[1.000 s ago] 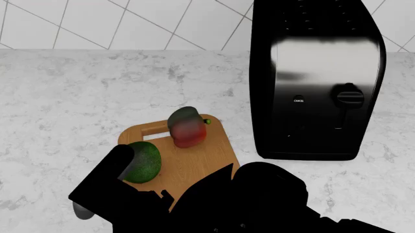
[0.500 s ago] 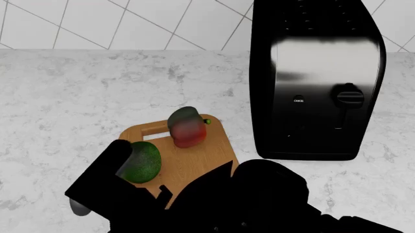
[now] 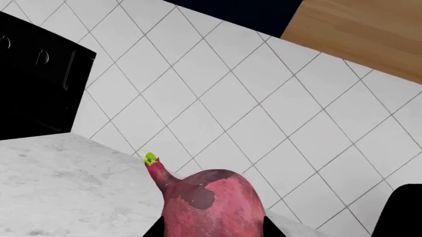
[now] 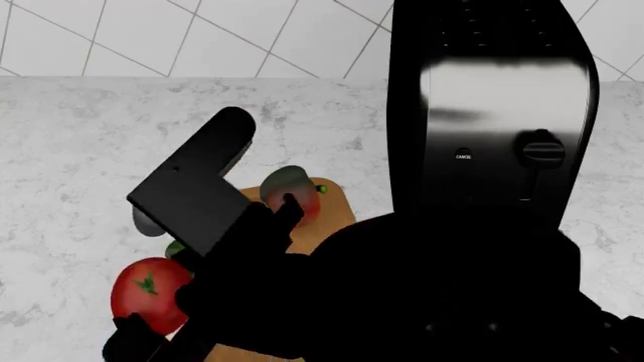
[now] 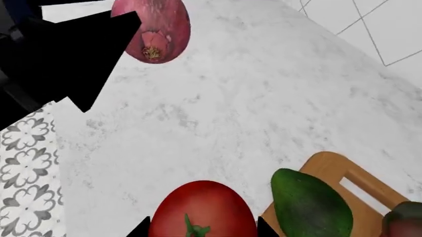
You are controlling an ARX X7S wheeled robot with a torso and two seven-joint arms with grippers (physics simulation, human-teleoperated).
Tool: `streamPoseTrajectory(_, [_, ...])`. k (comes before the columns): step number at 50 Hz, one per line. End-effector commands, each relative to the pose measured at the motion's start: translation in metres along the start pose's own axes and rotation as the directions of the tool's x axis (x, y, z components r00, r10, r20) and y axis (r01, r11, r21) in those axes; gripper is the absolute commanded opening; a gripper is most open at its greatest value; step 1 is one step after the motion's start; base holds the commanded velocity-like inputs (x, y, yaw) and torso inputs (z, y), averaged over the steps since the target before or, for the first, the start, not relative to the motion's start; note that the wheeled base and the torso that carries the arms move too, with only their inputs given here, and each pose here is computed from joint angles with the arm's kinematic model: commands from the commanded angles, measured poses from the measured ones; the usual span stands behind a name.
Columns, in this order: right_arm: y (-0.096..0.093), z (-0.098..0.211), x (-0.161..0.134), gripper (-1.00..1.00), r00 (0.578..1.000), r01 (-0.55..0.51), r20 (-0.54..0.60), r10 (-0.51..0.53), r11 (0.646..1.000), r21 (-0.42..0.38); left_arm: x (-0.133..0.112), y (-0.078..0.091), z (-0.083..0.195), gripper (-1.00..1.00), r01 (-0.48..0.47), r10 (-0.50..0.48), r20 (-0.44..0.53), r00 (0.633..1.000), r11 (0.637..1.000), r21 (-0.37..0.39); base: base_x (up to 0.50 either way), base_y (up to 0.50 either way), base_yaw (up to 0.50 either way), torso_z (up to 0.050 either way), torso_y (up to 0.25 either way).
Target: Place the avocado, onion, tomato and bell pepper on the cutting board.
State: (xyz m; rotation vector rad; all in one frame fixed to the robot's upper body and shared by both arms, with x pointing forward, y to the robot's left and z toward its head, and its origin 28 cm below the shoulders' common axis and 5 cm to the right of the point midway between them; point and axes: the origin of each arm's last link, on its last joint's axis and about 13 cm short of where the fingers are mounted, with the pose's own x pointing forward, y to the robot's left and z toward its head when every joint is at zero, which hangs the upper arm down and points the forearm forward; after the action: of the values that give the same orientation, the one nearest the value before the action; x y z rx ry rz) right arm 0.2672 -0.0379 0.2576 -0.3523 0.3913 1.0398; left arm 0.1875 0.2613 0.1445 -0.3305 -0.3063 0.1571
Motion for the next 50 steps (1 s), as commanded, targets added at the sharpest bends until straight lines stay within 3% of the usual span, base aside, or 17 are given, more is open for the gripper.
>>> streamPoseTrajectory(1, [-0.013,0.003,-0.02,-1.0,0.991,0.125,0.055,-0.124,0.992,0.002,0.003,-0.004,0.002,-1.0,0.047,-0.046,0.035,0.998,0.998,-0.033,0.0,0.0,0.0,0.0,0.0])
streamPoseTrajectory(27, [-0.032,-0.025,-0.054,-1.0,0.931,0.365,-0.033,-0.364,0.922,0.13,0.003,-0.004,0.001,-1.0,0.049,-0.048,0.031,0.998,0.998,-0.031,0.0,0.0,0.0,0.0,0.0])
streamPoseTrajectory(39, [-0.035,-0.037,-0.055,-1.0,0.914,0.406,-0.098,-0.395,0.898,0.167,0.003,-0.004,0.0,-1.0,0.051,-0.051,0.03,0.998,0.998,-0.029,0.0,0.0,0.0,0.0,0.0])
streamPoseTrajectory(50, [-0.034,-0.042,-0.051,-1.0,0.925,0.377,-0.117,-0.361,0.91,0.172,0.003,-0.005,-0.001,-1.0,0.053,-0.052,0.026,0.998,0.998,-0.026,0.0,0.0,0.0,0.0,0.0])
